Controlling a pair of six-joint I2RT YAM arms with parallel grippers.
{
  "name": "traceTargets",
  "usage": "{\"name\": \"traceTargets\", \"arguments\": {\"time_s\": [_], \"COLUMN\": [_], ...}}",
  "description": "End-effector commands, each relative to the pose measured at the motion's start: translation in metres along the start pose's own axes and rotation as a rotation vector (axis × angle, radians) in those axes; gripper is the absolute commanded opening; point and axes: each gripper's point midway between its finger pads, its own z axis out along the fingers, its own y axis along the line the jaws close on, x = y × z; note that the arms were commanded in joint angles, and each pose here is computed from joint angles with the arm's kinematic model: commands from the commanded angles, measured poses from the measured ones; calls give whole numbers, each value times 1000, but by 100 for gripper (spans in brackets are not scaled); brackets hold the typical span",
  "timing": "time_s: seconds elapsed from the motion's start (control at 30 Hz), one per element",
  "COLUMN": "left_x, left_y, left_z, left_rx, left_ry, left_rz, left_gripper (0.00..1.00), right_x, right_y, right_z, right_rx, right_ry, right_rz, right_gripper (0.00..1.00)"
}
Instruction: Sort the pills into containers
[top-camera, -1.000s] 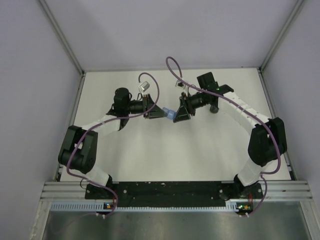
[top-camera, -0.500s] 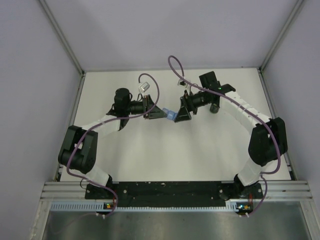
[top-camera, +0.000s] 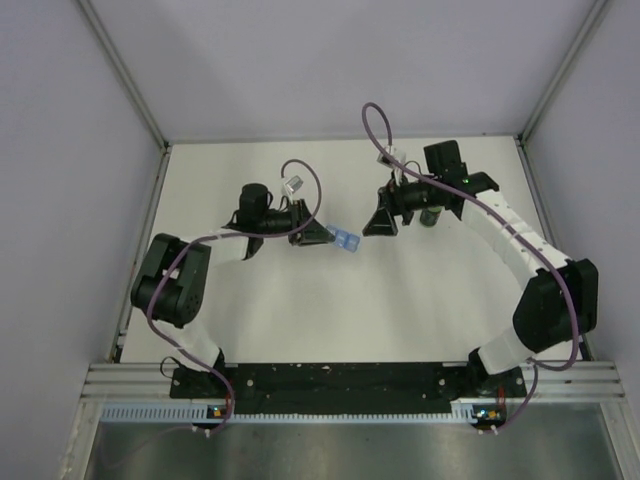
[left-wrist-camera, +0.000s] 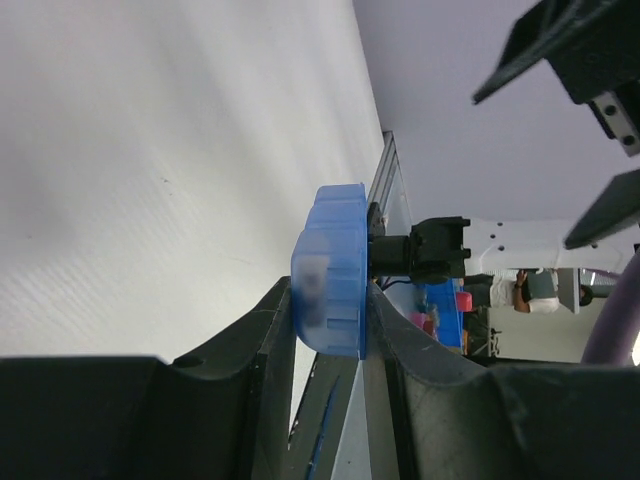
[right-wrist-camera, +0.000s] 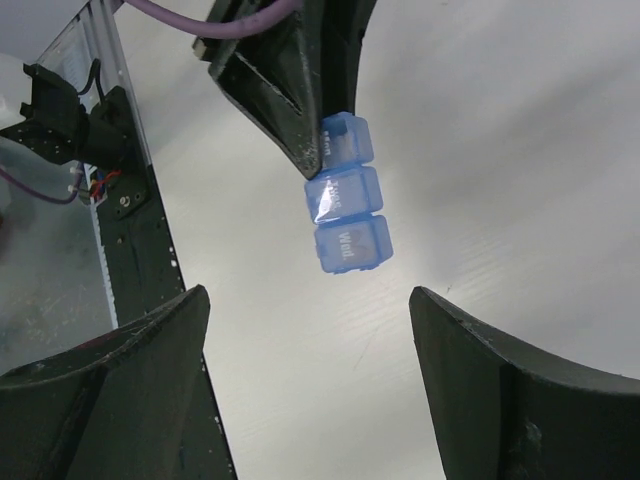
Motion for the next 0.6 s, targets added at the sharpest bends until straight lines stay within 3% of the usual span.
{"name": "traceTargets", "arguments": {"time_s": [0.0, 0.3, 0.57], "left_x": [-7, 0, 2], "left_y": [23, 80, 100], "left_z": [5, 19, 20], "left_rx": [-46, -144, -217], "left_ry": [-29, 22, 28], "left_rz": [9, -107, -91], "left_gripper": [0, 0, 0], "right_x": [-14, -7, -4], "right_y": [11, 12, 15], "right_z": [-14, -22, -24], "right_rx": [36, 82, 79], "right_ry": [-58, -65, -70], "right_rz": [-83, -113, -116], "right_gripper": [80, 81, 81]}}
